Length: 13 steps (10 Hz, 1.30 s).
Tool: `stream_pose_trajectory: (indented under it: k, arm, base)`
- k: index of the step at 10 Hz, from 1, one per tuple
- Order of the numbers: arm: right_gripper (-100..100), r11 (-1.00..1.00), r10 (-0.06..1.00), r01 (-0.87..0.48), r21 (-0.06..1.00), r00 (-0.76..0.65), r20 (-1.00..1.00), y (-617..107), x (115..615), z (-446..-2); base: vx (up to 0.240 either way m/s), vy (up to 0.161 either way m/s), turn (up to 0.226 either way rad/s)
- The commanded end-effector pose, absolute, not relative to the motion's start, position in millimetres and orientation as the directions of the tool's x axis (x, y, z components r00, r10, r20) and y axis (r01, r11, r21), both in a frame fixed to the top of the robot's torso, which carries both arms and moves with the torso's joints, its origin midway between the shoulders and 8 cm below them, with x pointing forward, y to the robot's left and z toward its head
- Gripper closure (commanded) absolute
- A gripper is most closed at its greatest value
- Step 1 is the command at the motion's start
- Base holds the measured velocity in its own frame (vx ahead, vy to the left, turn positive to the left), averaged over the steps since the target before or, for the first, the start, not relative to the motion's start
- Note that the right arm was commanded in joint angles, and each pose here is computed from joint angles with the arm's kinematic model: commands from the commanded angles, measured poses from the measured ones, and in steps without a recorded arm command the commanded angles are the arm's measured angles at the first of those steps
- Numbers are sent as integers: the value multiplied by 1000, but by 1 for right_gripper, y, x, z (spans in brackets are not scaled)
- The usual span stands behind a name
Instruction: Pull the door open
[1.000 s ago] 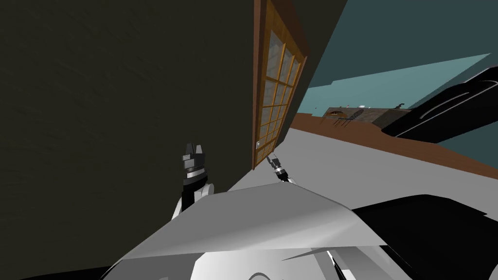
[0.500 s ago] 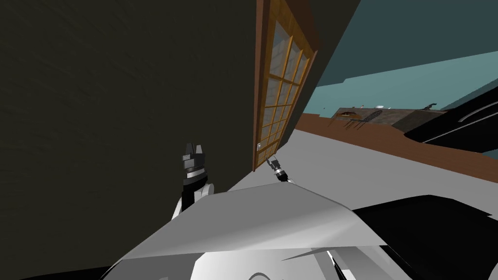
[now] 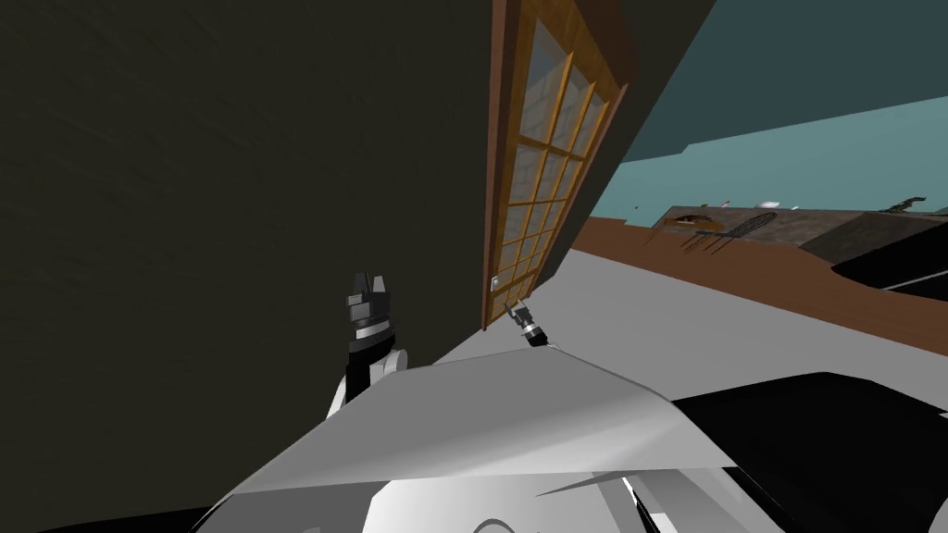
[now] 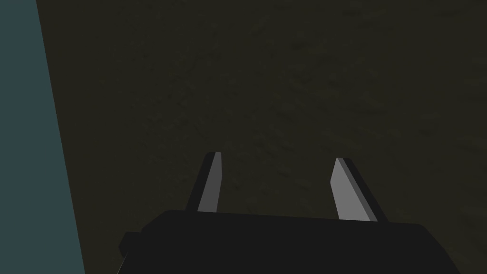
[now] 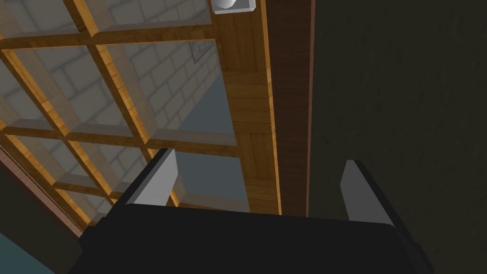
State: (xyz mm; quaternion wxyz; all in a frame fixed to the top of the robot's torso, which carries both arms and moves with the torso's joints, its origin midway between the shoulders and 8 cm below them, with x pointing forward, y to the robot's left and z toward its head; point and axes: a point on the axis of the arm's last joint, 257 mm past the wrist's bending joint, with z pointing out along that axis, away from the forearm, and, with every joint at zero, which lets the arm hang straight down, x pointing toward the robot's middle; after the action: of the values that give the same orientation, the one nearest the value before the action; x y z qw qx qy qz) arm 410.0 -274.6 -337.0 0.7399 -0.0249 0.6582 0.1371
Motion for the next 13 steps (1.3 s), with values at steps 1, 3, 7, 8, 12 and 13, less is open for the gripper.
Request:
stream_pose_trajectory:
  k: [1,3,7,8,12,13]
  arm:
    - [-100,964,142,-239,119,82,-987,-274,407,-347]
    - [-100,965,112,-245,93,65,-992,-272,404,-358]
    - [-100,965,58,-258,47,34,-998,-269,397,-378]
    - [-100,964,46,-262,37,27,-999,-268,395,-383]
    - [-100,962,13,-274,11,6,-1000,-265,390,-396]
    - [-100,968,11,-250,9,6,-1000,-276,387,-397]
  base:
    - [80,-91,146]
    - [67,-109,127]
    - [79,-107,130]
    - [64,-93,128]
    - [55,-109,109]
    - [56,91,198]
